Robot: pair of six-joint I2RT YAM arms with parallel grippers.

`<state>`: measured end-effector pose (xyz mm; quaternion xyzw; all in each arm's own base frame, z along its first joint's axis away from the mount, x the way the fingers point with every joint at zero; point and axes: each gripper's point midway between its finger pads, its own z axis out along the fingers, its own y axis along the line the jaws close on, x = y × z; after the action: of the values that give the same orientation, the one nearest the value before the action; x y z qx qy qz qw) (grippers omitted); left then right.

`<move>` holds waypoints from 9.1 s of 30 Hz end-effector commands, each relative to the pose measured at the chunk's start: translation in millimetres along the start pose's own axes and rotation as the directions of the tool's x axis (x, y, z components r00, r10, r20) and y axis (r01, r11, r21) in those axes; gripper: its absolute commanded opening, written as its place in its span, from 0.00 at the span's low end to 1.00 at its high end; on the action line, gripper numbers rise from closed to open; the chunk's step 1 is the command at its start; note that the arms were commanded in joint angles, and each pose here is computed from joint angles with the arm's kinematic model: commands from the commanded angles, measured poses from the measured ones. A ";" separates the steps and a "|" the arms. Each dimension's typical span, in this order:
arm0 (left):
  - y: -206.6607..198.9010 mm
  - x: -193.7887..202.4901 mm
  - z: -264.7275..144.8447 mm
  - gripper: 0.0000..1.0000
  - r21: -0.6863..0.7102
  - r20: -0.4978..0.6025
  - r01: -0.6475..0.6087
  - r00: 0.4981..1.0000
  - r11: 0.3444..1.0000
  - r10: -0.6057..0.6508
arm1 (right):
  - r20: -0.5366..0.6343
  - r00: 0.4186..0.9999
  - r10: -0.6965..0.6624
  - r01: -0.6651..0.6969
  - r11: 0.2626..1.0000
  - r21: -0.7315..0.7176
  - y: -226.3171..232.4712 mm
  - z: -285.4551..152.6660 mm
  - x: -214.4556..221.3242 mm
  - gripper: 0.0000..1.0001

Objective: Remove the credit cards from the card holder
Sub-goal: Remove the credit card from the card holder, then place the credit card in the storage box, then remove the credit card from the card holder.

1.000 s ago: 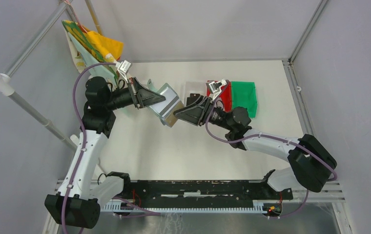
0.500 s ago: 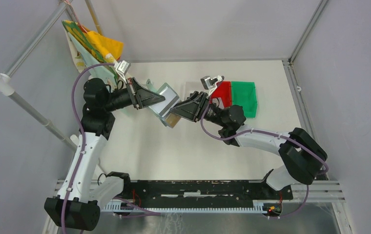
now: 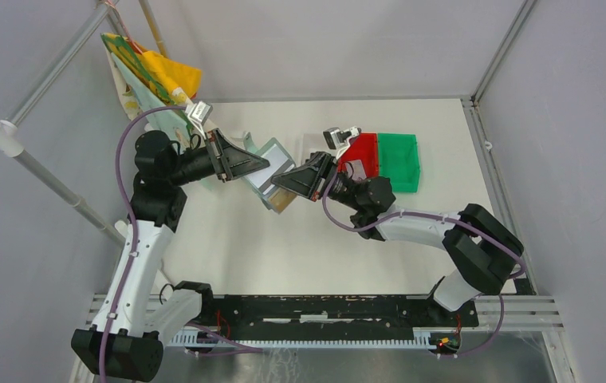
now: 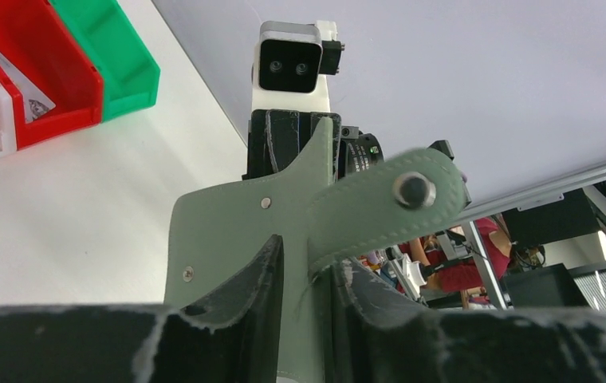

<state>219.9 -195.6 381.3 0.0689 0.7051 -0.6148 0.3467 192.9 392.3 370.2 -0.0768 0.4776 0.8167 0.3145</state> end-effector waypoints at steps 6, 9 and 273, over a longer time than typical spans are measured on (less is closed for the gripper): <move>-14.9 -2.7 -2.8 0.35 0.038 0.003 -0.065 0.998 0.997 0.065 | 0.061 0.997 -0.048 0.055 0.990 -0.127 39.5 -3.2 -9.8 0.00; -23.4 -4.2 -4.5 0.35 0.058 0.014 -0.095 0.995 0.994 0.094 | 0.072 0.996 -0.048 0.057 0.991 -0.124 39.4 -4.5 -11.2 0.00; -48.2 84.6 -43.8 0.02 0.281 -0.231 -0.491 0.799 0.825 0.555 | -0.492 0.653 -0.575 0.585 0.796 -0.155 45.7 0.6 24.5 0.40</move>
<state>127.3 -194.9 355.3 0.3444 0.6719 -0.5471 0.3613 156.0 385.3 421.4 -0.3507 0.4740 0.6637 0.4603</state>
